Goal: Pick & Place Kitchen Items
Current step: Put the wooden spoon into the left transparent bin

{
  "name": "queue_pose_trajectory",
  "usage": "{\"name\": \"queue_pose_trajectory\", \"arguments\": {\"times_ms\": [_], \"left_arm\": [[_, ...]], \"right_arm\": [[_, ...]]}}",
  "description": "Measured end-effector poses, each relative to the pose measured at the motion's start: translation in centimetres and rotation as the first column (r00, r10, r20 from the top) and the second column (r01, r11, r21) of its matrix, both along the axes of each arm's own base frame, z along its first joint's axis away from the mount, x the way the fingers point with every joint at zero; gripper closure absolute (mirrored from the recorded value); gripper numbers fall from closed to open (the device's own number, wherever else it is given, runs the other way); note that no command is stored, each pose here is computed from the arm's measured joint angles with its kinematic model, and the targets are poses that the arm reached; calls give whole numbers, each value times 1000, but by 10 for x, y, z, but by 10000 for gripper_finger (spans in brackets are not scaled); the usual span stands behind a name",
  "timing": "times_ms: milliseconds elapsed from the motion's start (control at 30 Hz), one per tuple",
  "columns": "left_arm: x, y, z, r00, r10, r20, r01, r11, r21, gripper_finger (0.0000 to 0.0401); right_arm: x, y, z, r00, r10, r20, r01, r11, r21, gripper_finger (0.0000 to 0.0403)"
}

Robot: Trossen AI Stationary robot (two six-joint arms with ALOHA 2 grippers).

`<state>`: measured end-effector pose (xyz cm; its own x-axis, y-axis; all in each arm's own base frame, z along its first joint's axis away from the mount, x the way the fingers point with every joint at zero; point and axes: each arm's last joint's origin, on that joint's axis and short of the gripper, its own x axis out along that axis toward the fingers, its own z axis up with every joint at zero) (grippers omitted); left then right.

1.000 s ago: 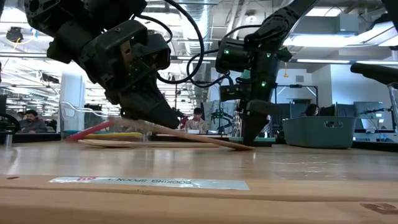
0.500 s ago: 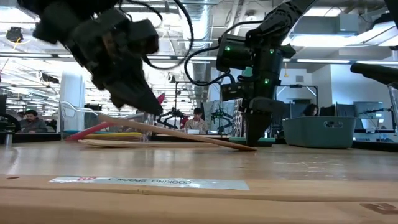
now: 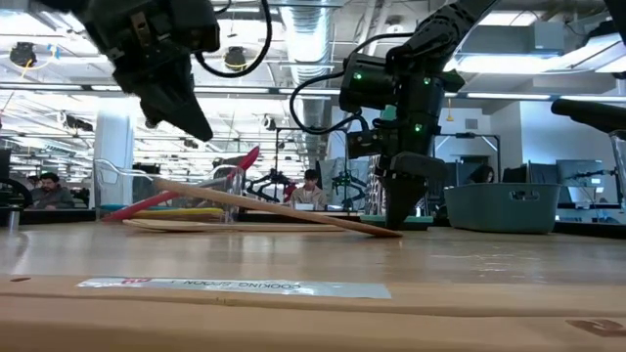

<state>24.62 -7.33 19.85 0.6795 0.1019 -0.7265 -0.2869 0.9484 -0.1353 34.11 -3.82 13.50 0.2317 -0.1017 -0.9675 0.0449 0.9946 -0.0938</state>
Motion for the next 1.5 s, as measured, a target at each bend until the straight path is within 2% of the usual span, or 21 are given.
{"name": "queue_pose_trajectory", "arguments": {"times_ms": [167, 300, 433, 533, 667, 767, 900, 1133, 1333, 1500], "left_arm": [[14, 2, 16, 993, 28, -116, -23, 999, 46, 400], [34, -3, 16, 978, 12, -209, 12, 994, 113, 400], [51, -6, 7, 929, 29, -370, 34, 986, 162, 400], [55, -7, 0, 895, 36, -446, 48, 983, 176, 399], [57, -8, 0, 898, 26, -439, 45, 988, 150, 398], [59, -7, 1, 908, 55, -416, 0, 991, 131, 395], [62, -5, 3, 917, 65, -393, -51, 998, 47, 374], [63, -6, 3, 920, 99, -378, -106, 994, 2, 306], [72, -8, 6, 951, 94, -294, -109, 993, -34, 236], [71, -8, 4, 953, 88, -290, -101, 994, -32, 189]], "right_arm": [[0, -1, 0, 1000, 2, 2, -2, 1000, -1, 403], [2, -1, 0, 1000, 3, 20, -3, 1000, -5, 403], [2, -1, 0, 1000, 17, 23, -17, 1000, -9, 403], [3, -1, 0, 999, 20, 26, -20, 1000, -11, 403], [3, -1, 0, 999, 20, 26, -20, 1000, -11, 403], [3, -1, 0, 999, 20, 26, -20, 1000, -11, 403], [3, -1, 0, 999, 20, 26, -20, 1000, -11, 403], [3, -1, 0, 999, 21, 27, -20, 1000, -11, 403], [3, -1, 0, 999, 31, 27, -30, 999, -14, 403], [3, -1, 0, 999, 30, 29, -30, 999, -14, 403]]}}
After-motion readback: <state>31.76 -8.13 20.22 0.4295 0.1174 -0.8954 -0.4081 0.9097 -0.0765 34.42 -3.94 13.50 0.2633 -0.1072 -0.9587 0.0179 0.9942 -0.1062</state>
